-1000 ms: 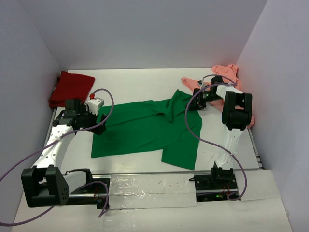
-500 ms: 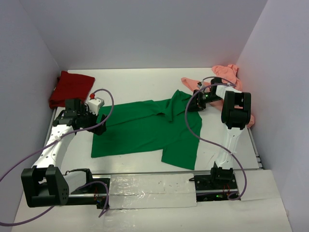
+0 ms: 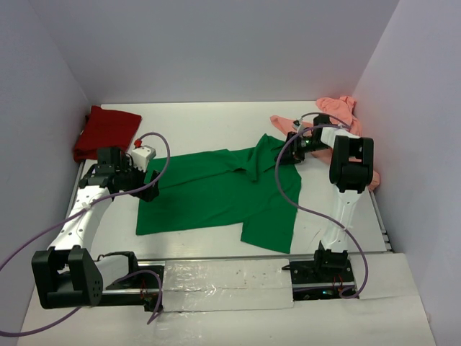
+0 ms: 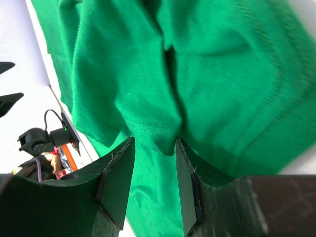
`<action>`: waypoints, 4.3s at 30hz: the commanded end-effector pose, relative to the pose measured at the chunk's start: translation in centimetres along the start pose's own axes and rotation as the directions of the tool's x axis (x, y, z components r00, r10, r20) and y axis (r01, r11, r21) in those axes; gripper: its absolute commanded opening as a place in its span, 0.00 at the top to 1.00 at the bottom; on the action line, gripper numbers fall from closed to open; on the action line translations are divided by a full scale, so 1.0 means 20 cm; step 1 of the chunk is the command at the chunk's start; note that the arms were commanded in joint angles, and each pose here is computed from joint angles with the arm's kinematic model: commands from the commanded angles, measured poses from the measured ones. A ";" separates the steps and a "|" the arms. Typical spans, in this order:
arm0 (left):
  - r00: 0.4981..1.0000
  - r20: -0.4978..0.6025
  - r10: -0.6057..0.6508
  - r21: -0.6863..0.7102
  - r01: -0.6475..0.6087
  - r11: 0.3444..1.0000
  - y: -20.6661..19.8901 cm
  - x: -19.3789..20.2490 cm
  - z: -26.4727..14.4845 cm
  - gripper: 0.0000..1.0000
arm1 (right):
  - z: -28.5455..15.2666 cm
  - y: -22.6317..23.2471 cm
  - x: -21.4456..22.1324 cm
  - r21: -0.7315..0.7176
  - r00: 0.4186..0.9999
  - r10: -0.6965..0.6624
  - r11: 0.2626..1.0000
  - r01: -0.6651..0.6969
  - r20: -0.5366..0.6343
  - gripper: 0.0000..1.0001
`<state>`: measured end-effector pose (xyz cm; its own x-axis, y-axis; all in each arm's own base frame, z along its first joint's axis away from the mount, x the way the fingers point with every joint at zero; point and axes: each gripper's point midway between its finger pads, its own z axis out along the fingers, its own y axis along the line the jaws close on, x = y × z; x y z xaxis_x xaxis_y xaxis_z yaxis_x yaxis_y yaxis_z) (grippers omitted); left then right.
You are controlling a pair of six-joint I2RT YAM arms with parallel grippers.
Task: Fold and stack the t-shirts
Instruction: Fold the flattened tshirt in 1/3 of the way
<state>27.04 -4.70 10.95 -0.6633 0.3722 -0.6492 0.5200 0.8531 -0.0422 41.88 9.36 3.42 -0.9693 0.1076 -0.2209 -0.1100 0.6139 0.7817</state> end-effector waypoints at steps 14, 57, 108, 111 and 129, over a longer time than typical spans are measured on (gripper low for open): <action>1.000 0.030 -0.002 0.025 0.001 1.000 -0.02 -0.03 -0.01 0.01 | 0.08 0.05 0.00 -0.065 0.999 0.010 0.998 -0.012 -0.036 0.70; 1.000 -0.002 0.029 0.084 -0.029 0.996 -0.11 0.05 -0.05 0.01 | -0.33 0.36 -0.15 0.116 0.987 -0.155 0.982 0.150 0.033 1.00; 0.997 -0.026 0.071 0.175 -0.065 0.982 -0.18 0.09 -0.07 0.01 | -0.34 0.43 0.12 0.237 0.915 -0.402 0.892 0.384 0.033 0.57; 0.999 0.001 0.043 0.153 -0.043 0.987 -0.14 0.02 -0.04 0.01 | -0.24 0.54 0.15 0.334 0.823 -0.568 0.776 0.536 0.000 0.57; 0.994 0.077 -0.083 0.097 0.076 0.992 -0.02 -0.21 0.05 0.01 | 0.15 0.57 0.34 0.664 0.431 -0.761 0.001 0.748 -0.485 0.56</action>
<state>28.42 -6.85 10.87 -0.7138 0.2895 -0.6378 0.5151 0.8340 -0.1979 32.36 21.10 8.01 -0.4464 -0.7806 -0.4375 -0.7009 0.6089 -0.3714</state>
